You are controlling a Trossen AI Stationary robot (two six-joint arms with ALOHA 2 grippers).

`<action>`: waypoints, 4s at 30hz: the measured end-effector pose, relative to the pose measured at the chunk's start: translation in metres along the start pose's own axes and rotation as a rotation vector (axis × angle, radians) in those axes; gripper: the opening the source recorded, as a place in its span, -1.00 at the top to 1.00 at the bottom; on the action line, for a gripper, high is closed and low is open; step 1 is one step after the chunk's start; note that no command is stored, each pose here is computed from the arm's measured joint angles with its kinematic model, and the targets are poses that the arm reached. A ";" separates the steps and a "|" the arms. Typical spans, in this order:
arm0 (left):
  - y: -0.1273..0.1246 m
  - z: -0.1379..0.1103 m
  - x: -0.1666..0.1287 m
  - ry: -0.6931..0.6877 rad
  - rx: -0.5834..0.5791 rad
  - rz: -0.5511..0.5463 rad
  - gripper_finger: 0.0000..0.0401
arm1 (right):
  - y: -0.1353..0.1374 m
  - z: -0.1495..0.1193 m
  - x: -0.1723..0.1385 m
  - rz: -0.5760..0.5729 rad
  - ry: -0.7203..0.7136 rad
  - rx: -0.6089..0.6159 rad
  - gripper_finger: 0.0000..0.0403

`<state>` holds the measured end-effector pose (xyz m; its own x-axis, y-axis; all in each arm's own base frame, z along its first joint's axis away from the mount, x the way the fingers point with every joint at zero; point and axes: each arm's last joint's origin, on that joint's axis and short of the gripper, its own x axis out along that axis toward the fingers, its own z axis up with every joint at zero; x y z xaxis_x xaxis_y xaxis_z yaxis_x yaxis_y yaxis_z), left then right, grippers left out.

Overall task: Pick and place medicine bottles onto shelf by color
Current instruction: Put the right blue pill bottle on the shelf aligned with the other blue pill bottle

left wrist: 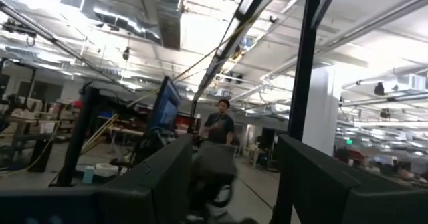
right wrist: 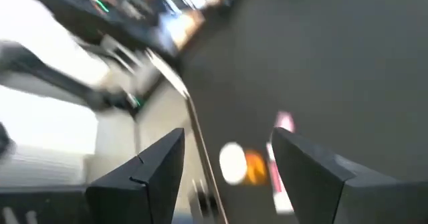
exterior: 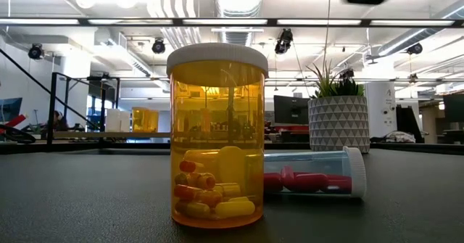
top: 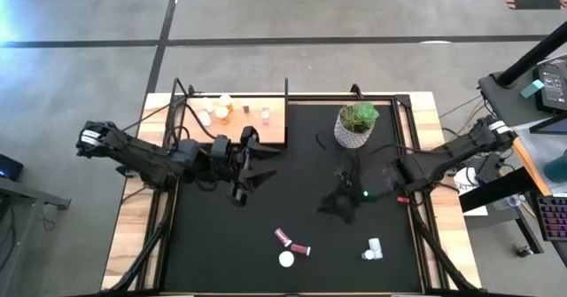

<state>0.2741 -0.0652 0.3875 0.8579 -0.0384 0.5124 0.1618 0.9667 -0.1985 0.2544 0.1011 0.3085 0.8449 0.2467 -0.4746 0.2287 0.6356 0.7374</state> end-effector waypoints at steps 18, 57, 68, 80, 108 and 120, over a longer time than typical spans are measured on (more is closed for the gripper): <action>0.001 0.023 -0.020 0.066 0.010 0.001 -0.01 | 0.056 -0.095 0.018 -0.724 0.635 0.284 -0.08; 0.003 0.019 -0.018 0.064 -0.060 0.080 -0.01 | -0.030 -0.150 0.054 -0.701 0.789 0.136 -0.08; 0.004 0.018 -0.018 0.066 -0.057 0.082 -0.01 | -0.031 -0.151 0.055 -0.699 0.788 0.133 0.28; 0.004 0.017 -0.018 0.070 -0.056 0.083 -0.01 | -0.025 -0.145 0.056 -0.665 0.823 0.169 0.44; 0.005 0.052 -0.052 0.211 -0.030 0.095 -0.01 | -0.068 0.063 0.129 -0.517 0.563 0.068 0.43; 0.005 0.054 -0.054 0.223 -0.024 0.107 -0.01 | -0.079 0.097 0.150 -0.563 0.721 -0.215 0.43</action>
<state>0.2026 -0.0445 0.4037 0.9567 0.0068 0.2911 0.0730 0.9621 -0.2626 0.4104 0.0166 0.2254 0.1174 0.2093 -0.9708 0.3579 0.9029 0.2379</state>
